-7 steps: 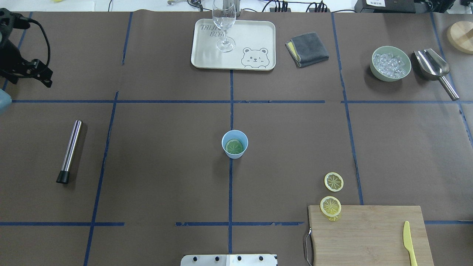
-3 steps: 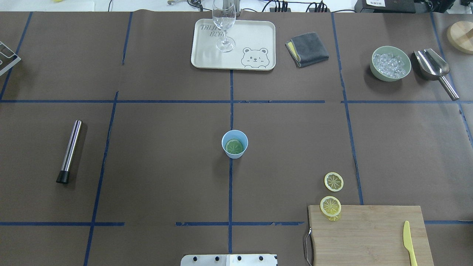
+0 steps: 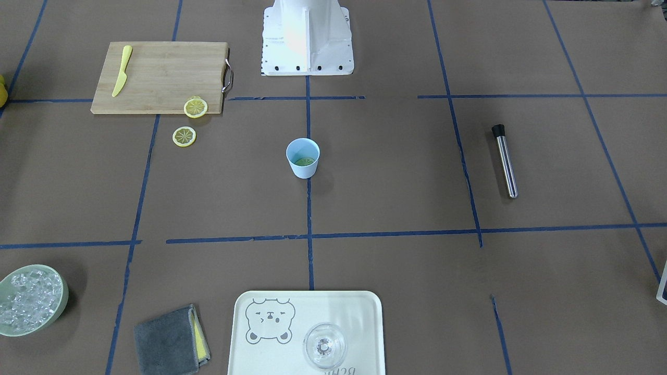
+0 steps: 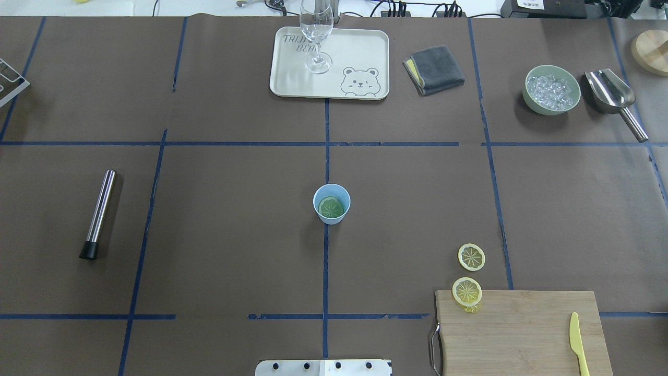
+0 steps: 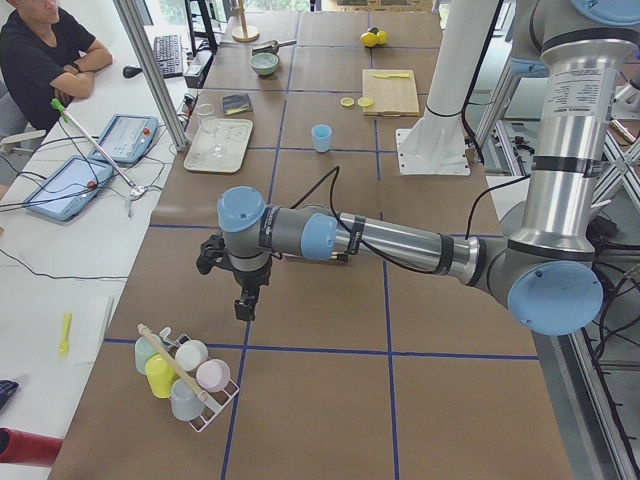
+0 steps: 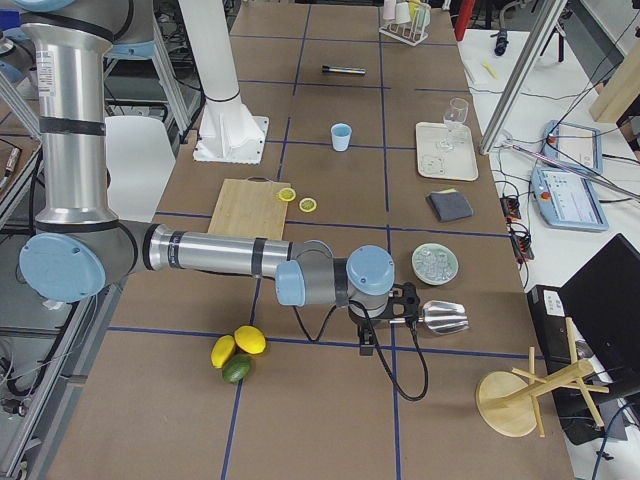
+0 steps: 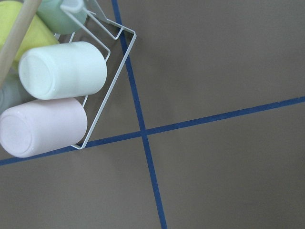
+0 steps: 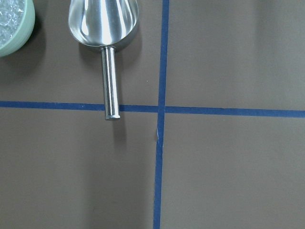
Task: Squeeze lemon into cup
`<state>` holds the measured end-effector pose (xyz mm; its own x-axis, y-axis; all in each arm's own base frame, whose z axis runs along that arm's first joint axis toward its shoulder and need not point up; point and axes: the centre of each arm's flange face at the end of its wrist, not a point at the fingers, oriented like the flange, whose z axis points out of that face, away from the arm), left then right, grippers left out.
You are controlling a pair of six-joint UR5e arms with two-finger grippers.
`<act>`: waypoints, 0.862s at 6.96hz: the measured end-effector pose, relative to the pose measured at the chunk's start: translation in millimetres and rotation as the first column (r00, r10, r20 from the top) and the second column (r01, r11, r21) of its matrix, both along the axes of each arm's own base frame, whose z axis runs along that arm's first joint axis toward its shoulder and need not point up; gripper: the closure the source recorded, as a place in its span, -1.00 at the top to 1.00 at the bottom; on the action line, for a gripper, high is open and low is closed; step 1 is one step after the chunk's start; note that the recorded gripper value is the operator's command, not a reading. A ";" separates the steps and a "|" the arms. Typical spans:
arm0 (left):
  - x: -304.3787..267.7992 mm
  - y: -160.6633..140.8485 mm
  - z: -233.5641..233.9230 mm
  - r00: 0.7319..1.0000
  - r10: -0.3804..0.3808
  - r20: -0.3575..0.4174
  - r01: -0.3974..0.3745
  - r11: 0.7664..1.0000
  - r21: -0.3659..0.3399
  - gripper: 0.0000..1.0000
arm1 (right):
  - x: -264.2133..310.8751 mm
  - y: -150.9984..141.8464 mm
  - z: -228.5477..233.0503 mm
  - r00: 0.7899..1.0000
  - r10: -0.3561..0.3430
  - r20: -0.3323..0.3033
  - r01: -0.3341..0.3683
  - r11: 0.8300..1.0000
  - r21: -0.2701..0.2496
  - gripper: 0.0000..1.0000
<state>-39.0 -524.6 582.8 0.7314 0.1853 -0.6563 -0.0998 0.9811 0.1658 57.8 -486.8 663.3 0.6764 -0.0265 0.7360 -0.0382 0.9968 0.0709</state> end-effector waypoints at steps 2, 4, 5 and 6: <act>-1.8 4.3 29.4 1.000 -0.003 -0.019 0.002 0.998 -0.061 1.00 | -0.2 -1.0 -4.1 1.000 0.001 0.011 -0.001 1.000 0.007 1.00; -1.2 5.4 44.4 1.000 -0.004 -0.024 0.001 0.996 -0.093 1.00 | -0.9 -1.7 -8.3 1.000 0.000 0.026 0.000 1.000 0.013 1.00; -0.7 5.6 46.2 1.000 -0.004 -0.024 0.002 0.995 -0.098 1.00 | -0.9 -2.1 -9.3 1.000 0.000 0.029 -0.001 1.000 0.015 1.00; -0.5 5.6 46.6 1.000 -0.005 -0.024 0.003 0.995 -0.100 1.00 | -0.8 -2.2 -9.5 1.000 0.000 0.030 -0.001 1.000 0.015 1.00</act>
<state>-39.5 -519.0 629.4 0.7154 0.1149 -0.6892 -0.0928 0.9933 0.0693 57.0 -489.0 653.8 0.6543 -0.0372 0.7553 -0.0411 0.9956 0.0847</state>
